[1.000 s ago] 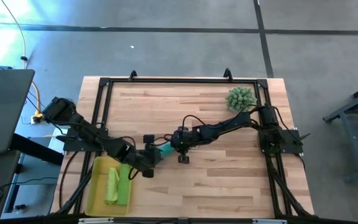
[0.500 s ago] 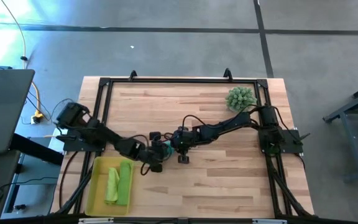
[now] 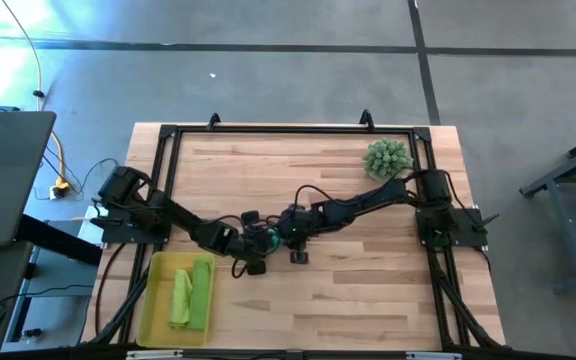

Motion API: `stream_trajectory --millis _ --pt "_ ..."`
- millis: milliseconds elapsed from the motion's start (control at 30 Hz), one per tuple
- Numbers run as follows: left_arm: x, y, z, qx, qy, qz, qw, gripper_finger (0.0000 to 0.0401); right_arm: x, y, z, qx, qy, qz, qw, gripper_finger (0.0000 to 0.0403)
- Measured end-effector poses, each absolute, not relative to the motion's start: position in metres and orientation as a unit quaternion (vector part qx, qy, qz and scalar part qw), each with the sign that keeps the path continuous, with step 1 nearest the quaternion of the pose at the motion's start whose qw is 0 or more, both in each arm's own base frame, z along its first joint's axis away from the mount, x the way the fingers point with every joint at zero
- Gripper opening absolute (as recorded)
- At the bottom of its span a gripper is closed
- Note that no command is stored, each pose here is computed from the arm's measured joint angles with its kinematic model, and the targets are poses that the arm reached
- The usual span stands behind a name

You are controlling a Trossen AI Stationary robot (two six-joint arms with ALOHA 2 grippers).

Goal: Roll microfiber towels into tight, uniform cylinder then place into a basket
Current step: Roll the blue microfiber towel, then put the blue microfiber towel into the yellow bin

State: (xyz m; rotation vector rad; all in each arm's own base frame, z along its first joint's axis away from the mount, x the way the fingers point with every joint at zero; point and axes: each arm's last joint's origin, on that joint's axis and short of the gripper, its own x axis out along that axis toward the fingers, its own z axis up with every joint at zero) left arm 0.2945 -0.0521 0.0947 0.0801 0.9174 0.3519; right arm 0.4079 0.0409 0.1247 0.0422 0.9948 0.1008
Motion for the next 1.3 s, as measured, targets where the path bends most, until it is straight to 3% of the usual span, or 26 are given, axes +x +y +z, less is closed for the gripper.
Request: stream_trajectory --millis 233,467,733,1000,1300 --pt "0.293 -0.052 0.094 0.023 0.444 0.170 0.879 0.0076 0.384 0.039 0.160 0.026 0.520 0.042 0.852 0.0149" --pt "0.293 -0.052 0.094 0.013 0.437 0.181 0.881 0.0010 0.354 0.046 0.187 0.030 0.579 0.030 0.814 0.0156" --pt "0.289 -0.053 0.116 0.008 0.419 0.163 0.893 0.0008 0.325 0.057 0.220 0.029 0.601 0.002 0.799 0.0156" --pt "0.281 -0.060 0.165 -0.020 0.349 0.141 0.926 0.0007 0.302 0.063 0.253 0.014 0.571 -0.045 0.819 0.0156" --pt "0.240 -0.083 0.211 -0.091 0.333 0.147 0.927 0.0006 0.265 0.061 0.287 -0.007 0.551 -0.106 0.828 0.0156"
